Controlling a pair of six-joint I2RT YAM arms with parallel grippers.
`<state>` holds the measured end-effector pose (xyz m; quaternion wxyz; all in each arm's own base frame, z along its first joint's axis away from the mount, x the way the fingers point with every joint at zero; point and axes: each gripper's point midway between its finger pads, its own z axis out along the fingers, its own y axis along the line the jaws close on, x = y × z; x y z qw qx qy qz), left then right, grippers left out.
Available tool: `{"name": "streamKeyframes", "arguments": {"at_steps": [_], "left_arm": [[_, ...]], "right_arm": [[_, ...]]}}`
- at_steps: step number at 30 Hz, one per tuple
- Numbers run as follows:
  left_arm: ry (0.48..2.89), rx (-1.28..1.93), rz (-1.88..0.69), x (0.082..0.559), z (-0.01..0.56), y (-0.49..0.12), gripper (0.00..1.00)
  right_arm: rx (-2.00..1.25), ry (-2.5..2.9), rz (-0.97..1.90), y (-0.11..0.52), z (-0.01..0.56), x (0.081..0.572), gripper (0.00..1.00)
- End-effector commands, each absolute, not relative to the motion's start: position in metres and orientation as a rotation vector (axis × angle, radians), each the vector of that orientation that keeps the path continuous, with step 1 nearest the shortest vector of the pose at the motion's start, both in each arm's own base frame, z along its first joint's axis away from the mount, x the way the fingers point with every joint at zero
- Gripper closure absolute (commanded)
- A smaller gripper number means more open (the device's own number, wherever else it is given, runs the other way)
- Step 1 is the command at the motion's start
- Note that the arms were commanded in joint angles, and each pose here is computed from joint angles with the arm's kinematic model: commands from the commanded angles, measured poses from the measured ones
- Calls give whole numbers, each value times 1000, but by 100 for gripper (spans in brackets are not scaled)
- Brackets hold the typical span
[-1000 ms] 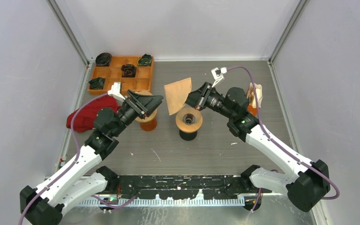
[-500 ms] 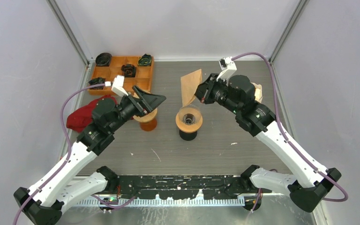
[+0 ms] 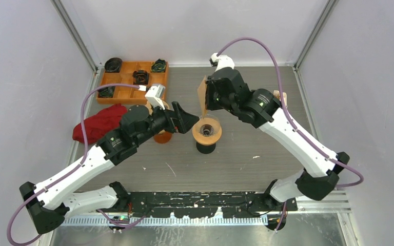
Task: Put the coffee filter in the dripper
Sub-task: Place the coffee filter in the coffee dripper.
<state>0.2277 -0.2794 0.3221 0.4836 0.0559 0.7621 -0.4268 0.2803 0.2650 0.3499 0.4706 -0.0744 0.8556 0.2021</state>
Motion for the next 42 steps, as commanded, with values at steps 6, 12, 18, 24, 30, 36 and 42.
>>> {"name": "streamKeyframes", "arguments": {"at_steps": [6,12,18,24,30,36,42], "left_arm": [[1677,194,-905,244,361,-277,5],[1638,231,-885,245,364,-288,5],[1583,252,-862,243,371,-301,5],[1557,237,-846,244,369,-311,4],[1572,193,-756,254,360,-307,6],[1619,132,-640,265,345,-294,8],[1640,101,-560,270,341,-282,9]], "right_arm": [[-209,2199,286,251,360,273,99],[-217,2234,249,252,358,273,99],[-241,2297,219,257,349,271,99],[-257,2330,175,255,346,270,99],[-269,2330,181,259,345,270,99],[-281,2322,197,261,346,270,99],[-296,2324,205,260,346,268,99]]}}
